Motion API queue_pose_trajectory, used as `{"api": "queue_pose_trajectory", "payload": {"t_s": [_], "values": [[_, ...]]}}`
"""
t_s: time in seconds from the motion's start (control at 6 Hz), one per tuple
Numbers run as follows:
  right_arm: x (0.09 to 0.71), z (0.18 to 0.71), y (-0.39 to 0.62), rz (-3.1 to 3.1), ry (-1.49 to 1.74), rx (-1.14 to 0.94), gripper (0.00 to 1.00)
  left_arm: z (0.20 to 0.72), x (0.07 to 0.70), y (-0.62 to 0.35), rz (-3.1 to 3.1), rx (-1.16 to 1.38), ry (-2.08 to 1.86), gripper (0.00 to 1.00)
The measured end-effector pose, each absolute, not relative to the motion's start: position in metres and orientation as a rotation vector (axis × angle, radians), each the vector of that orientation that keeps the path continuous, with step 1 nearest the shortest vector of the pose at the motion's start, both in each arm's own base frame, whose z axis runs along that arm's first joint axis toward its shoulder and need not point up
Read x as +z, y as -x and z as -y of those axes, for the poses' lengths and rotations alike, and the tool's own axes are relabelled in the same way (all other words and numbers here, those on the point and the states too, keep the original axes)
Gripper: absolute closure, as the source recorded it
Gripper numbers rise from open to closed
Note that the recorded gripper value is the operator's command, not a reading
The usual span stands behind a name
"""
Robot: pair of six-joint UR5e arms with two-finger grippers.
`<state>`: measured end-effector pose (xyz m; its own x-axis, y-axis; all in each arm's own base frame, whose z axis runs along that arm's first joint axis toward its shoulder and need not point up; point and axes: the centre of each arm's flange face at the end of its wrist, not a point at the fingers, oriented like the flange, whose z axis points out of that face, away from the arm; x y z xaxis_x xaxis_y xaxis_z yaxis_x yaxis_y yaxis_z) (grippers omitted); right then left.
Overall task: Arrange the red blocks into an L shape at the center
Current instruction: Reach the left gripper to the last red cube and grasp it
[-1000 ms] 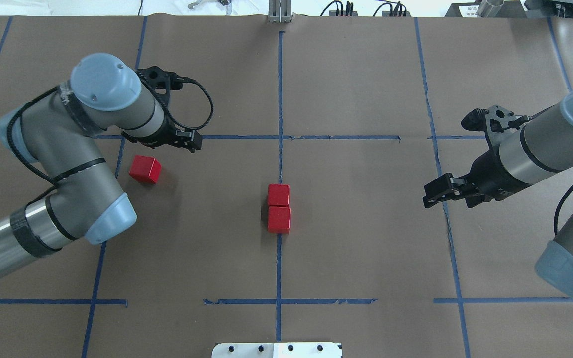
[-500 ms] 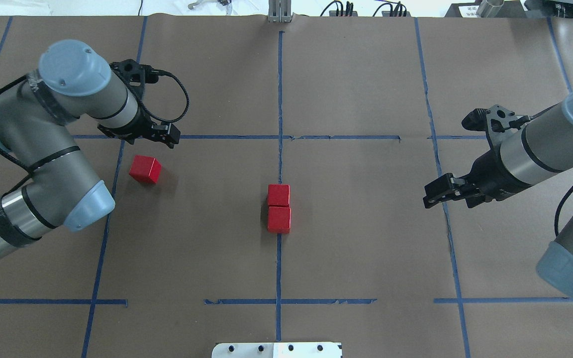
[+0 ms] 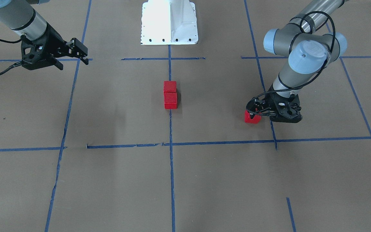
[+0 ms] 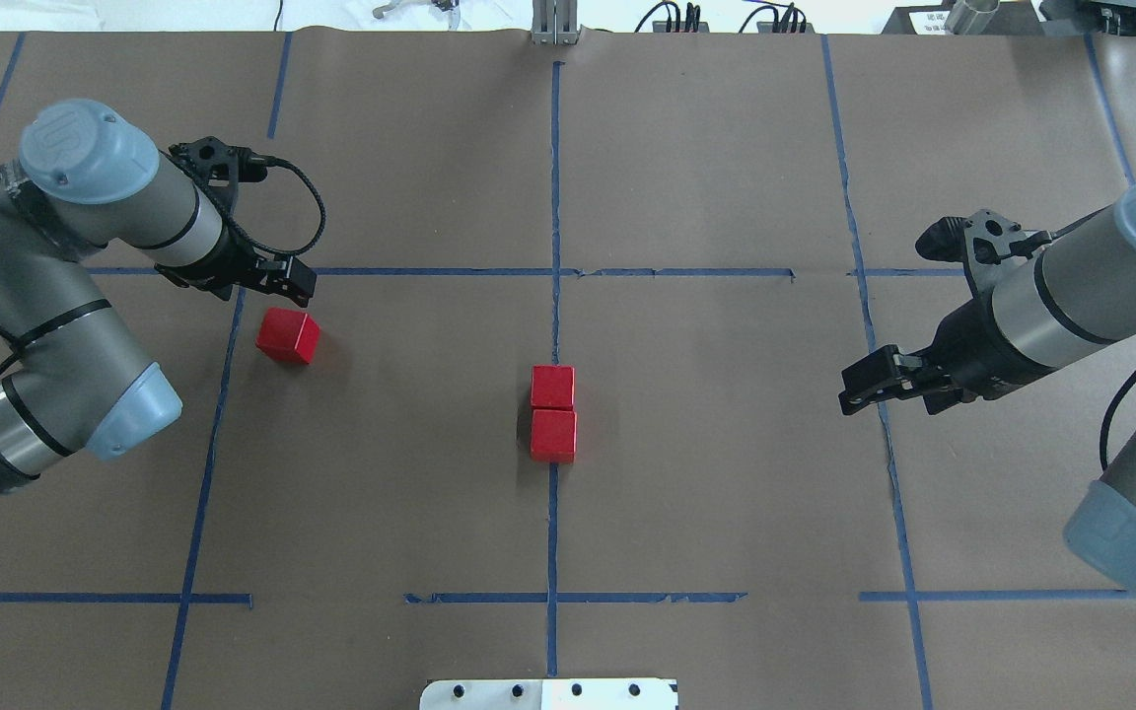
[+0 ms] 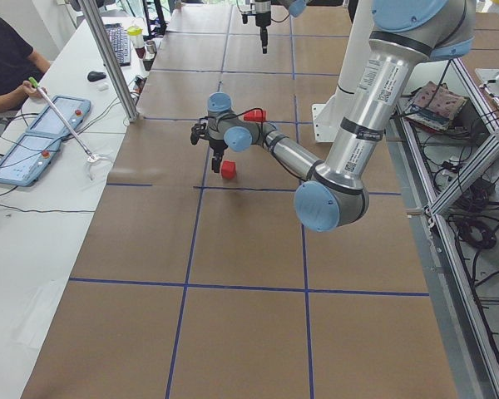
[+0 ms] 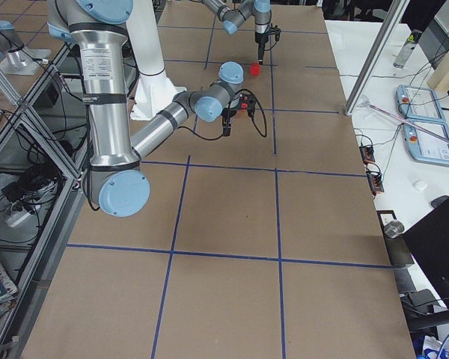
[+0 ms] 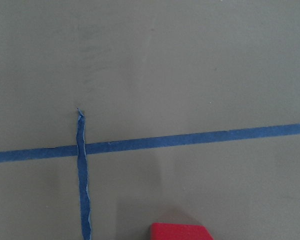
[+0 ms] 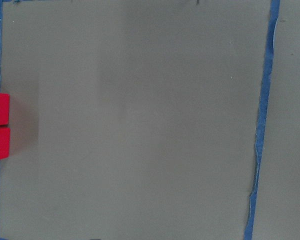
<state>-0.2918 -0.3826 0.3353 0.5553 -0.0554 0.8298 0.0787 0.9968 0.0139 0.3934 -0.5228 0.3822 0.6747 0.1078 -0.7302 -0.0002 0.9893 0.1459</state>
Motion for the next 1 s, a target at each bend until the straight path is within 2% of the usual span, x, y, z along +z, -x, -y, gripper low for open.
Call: {"api": "queue_pose_trajectory", "payload": {"t_s": [0.33,0.83,1.0], "values": [[0.336,0.383,0.292,0.979,0.026,-0.079,0.0,0.511,0.384,-0.409,-0.828,0.089,-0.125,0.1],[0.336,0.383,0.291,0.978,0.026,-0.078,0.0,0.508,0.388,-0.417,-0.821,0.1,-0.119,0.11],[0.336,0.383,0.291,0.978,0.026,-0.078,0.0,0.508,0.39,-0.419,-0.817,0.101,-0.115,0.15]]}}
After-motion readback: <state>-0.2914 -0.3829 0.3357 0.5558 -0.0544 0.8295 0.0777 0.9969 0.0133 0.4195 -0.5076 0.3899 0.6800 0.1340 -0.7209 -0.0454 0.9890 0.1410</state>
